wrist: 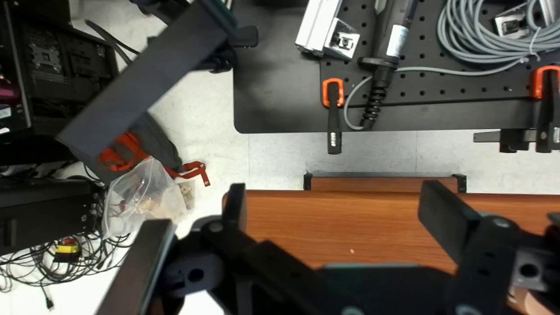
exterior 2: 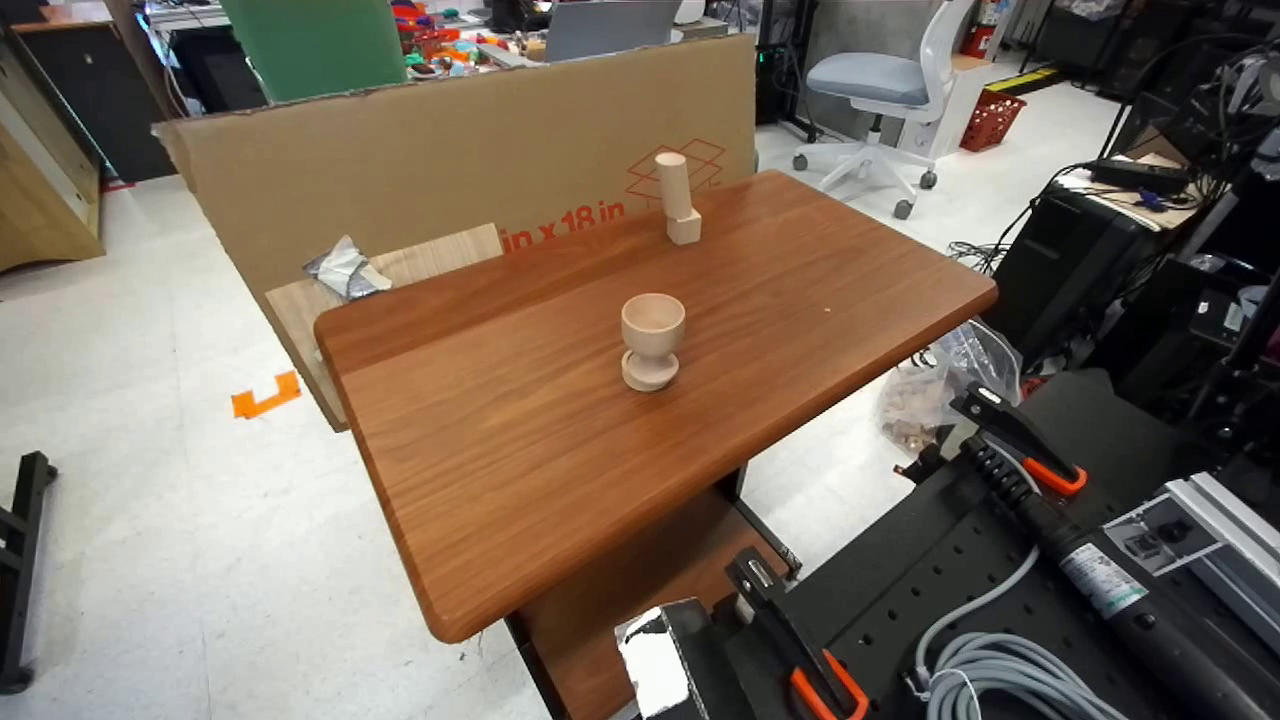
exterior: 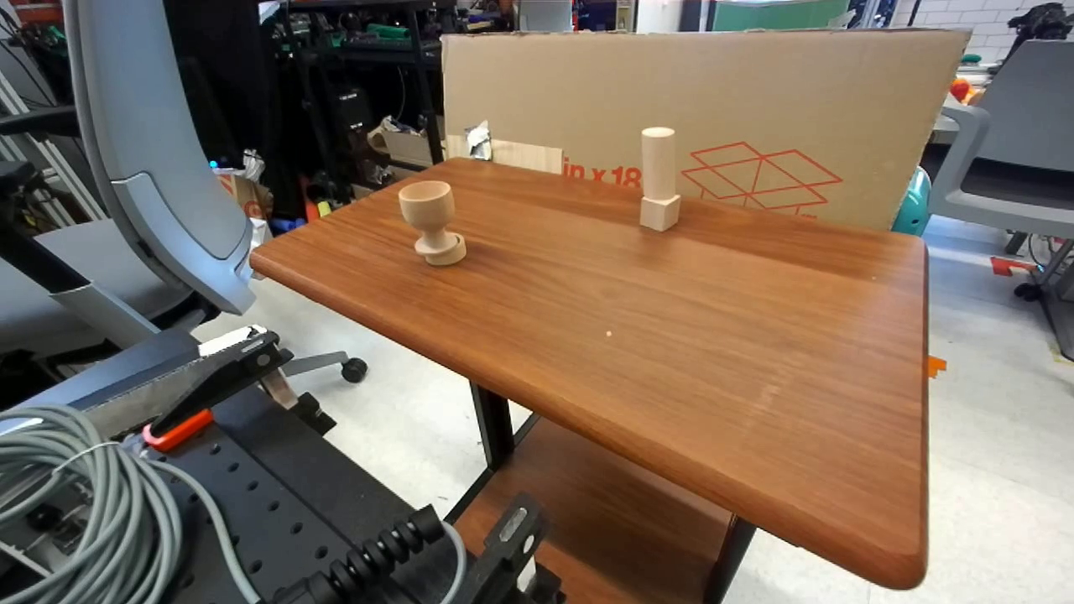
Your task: Remove the object from the cube and put it in the object
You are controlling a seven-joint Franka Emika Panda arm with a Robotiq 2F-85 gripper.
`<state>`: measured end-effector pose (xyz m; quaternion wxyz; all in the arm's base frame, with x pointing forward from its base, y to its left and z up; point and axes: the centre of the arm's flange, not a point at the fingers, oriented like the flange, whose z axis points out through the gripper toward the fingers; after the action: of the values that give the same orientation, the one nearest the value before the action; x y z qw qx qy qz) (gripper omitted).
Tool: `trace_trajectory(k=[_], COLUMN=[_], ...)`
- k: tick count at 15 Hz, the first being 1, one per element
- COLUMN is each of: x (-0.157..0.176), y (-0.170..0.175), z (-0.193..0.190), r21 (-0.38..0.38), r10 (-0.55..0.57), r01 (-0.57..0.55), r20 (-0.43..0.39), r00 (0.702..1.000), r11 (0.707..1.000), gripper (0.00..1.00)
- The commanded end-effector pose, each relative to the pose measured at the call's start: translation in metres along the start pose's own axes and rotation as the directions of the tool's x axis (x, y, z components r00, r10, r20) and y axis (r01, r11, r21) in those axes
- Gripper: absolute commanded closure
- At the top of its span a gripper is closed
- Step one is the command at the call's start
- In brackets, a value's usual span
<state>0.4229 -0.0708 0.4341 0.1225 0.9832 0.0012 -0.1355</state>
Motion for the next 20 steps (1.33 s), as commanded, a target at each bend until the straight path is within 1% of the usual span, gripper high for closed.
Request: trace_trajectory(k=[1, 4, 6, 9, 11, 15, 16, 18, 20], x=[0.055, 0.079, 0.095, 0.109, 0.112, 0.126, 0.134, 0.148, 0.166], y=[-0.064, -0.110, -0.131, -0.154, -0.166, -0.160, -0.153, -0.139, -0.121], z=[0.005, 0.024, 0.037, 0.055, 0.065, 0.058, 0.054, 0.043, 0.028], r21=[0.003, 0.036, 0.047, 0.031, 0.016, 0.044, 0.055, 0.096, 0.142], r10=[-0.057, -0.166, -0.206, -0.244, -0.267, -0.262, -0.243, -0.210, -0.163], r01=[0.057, 0.164, 0.203, 0.243, 0.267, 0.269, 0.253, 0.225, 0.188], r20=[0.024, 0.046, 0.051, 0.012, -0.018, -0.123, -0.138, -0.146, -0.174], r00=[0.998, 0.985, 0.977, 0.970, 0.964, 0.957, 0.960, 0.967, 0.971], r11=[0.998, 0.986, 0.978, 0.969, 0.963, 0.962, 0.966, 0.970, 0.972], gripper=[0.00, 0.00, 0.00, 0.00, 0.00, 0.00, 0.00, 0.00, 0.00])
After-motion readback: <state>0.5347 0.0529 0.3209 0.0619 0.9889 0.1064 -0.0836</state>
